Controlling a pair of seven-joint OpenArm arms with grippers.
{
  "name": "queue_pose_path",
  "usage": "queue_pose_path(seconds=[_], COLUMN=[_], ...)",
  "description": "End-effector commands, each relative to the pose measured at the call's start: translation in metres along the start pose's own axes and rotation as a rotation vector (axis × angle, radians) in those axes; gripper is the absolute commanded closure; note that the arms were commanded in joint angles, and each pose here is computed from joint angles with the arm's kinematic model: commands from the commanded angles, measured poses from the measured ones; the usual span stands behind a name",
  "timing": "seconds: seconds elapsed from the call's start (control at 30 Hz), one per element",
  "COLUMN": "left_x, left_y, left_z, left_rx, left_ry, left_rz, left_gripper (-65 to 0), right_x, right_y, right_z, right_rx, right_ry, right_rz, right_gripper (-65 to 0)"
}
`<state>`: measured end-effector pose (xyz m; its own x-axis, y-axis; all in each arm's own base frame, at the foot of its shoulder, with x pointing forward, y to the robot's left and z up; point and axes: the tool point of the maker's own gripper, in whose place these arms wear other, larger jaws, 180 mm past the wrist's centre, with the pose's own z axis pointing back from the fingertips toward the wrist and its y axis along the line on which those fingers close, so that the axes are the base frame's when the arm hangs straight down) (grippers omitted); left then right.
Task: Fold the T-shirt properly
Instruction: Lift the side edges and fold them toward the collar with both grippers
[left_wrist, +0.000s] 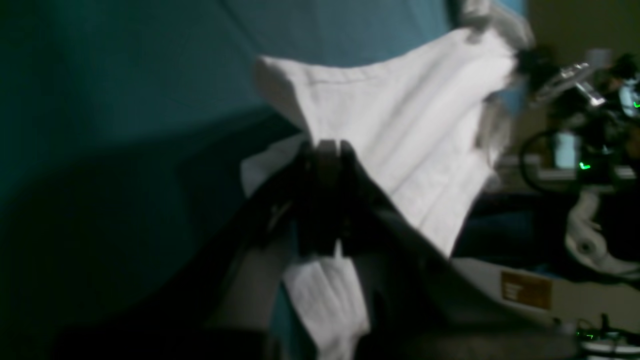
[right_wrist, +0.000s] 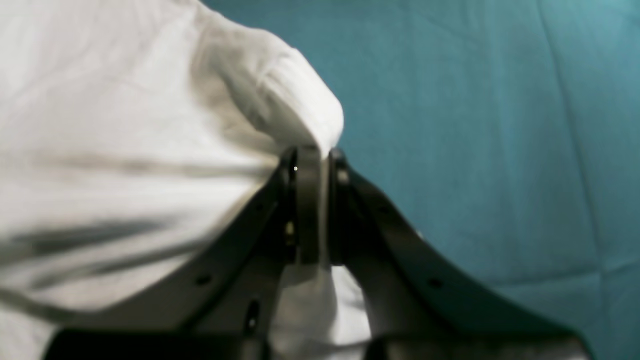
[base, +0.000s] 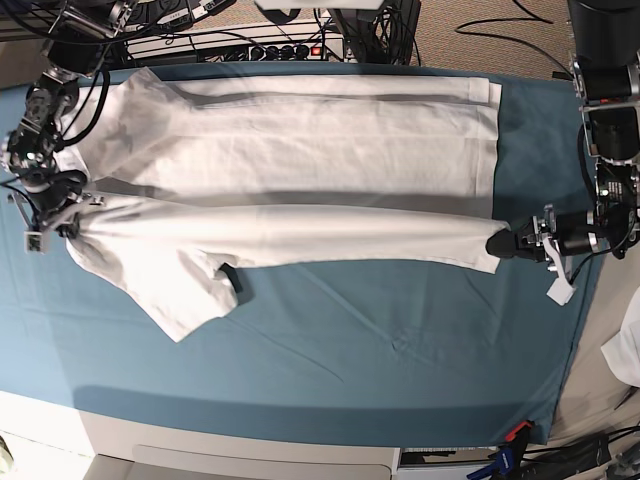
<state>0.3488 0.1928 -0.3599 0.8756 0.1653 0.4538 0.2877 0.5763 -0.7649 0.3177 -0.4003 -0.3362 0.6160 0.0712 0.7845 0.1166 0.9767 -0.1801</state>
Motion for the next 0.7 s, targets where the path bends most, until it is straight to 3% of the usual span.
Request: queue_pose_path(seconds=[0.0, 0.33, 0.53, 0.67], left_x=[0.018, -0.010, -0.013, -0.017], left_y=[-0.008, -0.004, -0.020, -0.035], left_z=[0.011, 0.010, 0.013, 0.018], left_rx=[-0.018, -0.018, -0.021, -0.021], left_ry=[-0.040, 0.021, 0.025, 0.020], left_rz=[-0.034, -0.013, -0.105, -0.184], left_gripper=[0.0, 0.0, 0.0, 0.0], right_x=[0.020, -0.003, -0.008, -0.005], right_y=[-0.018, -0.022, -0.021, -0.006], right_z=[0.008, 0.018, 0.019, 0.020], right_rx=[-0.042, -0.010, -0.001, 0.088], right_ry=[-0.055, -0.025, -0.015, -0.023], right_rz=[0.001, -0.043, -0.047, -0.092], right_gripper=[0.0, 0.0, 0.0, 0.0])
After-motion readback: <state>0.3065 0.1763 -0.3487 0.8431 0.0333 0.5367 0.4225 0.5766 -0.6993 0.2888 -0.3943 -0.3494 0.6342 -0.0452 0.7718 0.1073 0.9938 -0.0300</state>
